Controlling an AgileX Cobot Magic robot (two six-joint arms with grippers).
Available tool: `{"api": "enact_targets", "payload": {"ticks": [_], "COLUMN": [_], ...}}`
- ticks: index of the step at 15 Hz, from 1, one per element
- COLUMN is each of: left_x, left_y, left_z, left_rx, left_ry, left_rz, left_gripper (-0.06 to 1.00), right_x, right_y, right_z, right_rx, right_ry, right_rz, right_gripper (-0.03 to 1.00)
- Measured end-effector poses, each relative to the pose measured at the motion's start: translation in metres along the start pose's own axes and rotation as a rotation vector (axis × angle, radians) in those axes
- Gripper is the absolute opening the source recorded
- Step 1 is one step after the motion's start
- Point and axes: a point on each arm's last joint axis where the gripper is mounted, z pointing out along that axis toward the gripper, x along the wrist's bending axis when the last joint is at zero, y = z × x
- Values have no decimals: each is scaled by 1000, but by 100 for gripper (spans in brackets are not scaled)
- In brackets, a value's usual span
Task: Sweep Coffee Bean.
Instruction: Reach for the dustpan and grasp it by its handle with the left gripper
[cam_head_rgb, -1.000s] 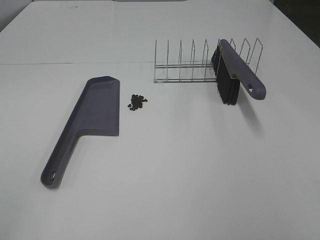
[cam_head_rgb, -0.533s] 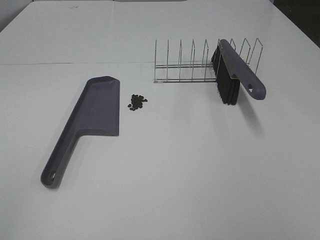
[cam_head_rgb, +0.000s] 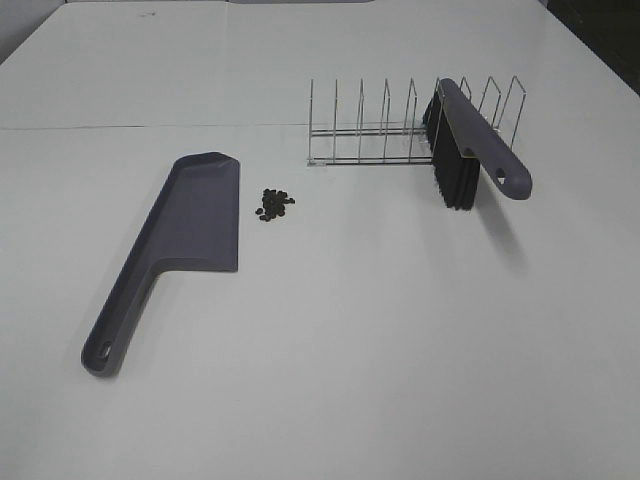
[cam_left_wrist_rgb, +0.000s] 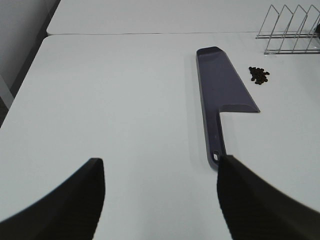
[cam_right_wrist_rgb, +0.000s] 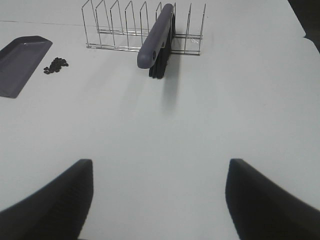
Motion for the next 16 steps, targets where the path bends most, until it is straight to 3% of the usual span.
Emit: {"api": "enact_targets", "payload": {"ticks": [16], "left_x": [0], "left_y": [0], "left_z": [0], "left_rx": [0], "left_ry": [0], "left_rz": [0], "left_gripper": [61], "right_x": [0], "right_y": [0], "right_z": [0], "right_rx": [0], "right_ry": [0], "right_rz": [0], "right_gripper": [65]}}
